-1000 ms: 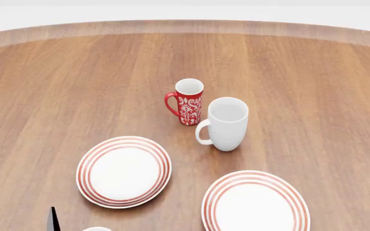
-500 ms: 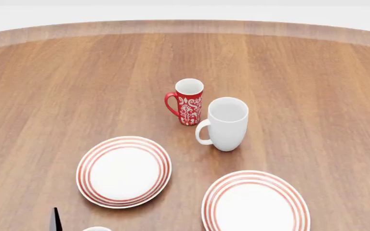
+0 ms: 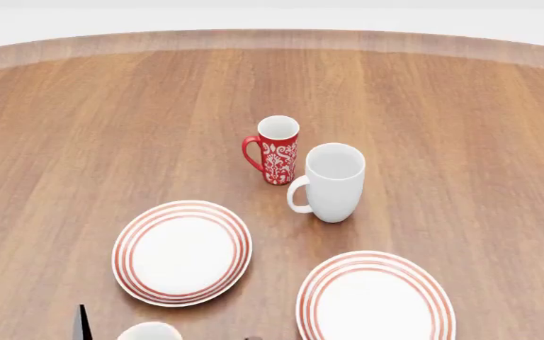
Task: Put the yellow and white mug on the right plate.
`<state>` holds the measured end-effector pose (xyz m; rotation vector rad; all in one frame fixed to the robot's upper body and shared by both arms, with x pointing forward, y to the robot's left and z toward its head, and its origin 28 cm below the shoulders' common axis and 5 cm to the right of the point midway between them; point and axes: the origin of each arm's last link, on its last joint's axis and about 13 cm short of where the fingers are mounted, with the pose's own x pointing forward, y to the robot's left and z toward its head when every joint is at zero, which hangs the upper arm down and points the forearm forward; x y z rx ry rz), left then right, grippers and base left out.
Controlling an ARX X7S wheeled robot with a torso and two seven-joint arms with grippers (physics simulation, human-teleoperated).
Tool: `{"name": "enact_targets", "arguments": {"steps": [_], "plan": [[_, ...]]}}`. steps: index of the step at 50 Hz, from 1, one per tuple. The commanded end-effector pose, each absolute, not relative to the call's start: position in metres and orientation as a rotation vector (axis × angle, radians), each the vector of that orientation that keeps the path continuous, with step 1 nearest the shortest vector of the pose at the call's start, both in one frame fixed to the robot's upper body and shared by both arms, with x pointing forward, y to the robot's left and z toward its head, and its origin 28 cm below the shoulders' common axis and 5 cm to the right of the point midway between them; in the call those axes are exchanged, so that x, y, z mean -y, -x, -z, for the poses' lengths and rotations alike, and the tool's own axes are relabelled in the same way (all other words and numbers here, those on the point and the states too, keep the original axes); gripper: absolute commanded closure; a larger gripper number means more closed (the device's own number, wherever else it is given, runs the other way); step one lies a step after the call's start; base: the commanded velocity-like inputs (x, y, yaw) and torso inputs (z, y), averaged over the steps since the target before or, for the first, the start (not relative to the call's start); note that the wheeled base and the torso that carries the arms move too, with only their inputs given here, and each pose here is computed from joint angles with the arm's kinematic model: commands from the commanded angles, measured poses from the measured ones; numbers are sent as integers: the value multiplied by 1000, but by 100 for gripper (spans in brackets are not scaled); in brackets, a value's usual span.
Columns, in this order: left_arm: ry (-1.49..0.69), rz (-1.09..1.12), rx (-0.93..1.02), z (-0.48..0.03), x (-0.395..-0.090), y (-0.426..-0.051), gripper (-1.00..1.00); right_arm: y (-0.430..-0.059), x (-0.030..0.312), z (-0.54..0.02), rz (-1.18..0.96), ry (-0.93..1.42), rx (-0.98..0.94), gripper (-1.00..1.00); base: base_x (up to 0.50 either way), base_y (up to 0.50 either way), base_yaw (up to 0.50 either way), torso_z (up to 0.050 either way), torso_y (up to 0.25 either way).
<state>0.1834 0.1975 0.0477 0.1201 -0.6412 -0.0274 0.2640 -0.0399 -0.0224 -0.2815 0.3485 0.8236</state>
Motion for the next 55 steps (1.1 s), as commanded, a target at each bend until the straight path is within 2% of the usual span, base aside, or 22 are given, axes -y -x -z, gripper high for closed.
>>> {"name": "enact_targets", "arguments": {"steps": [1,9,17,34,55], "plan": [[-135,23,649,-47,-198,-185,-100,-283,43,-3,-718,219,-266,100,0,0,0,0,0],[-134,15,641,-49,-198,-185,-100,-307,70,-47,-513,140,-128,100,0,0,0,0,0],[-135,6,636,-53,-199,-185,-100,-315,89,-74,-403,107,-51,100,0,0,0,0,0],[-138,7,634,-53,-199,-186,-100,-320,116,-70,-201,111,-63,100,0,0,0,0,0],[-143,19,640,-53,-197,-184,-100,-309,137,-66,-44,42,-65,100,0,0,0,0,1]]}}
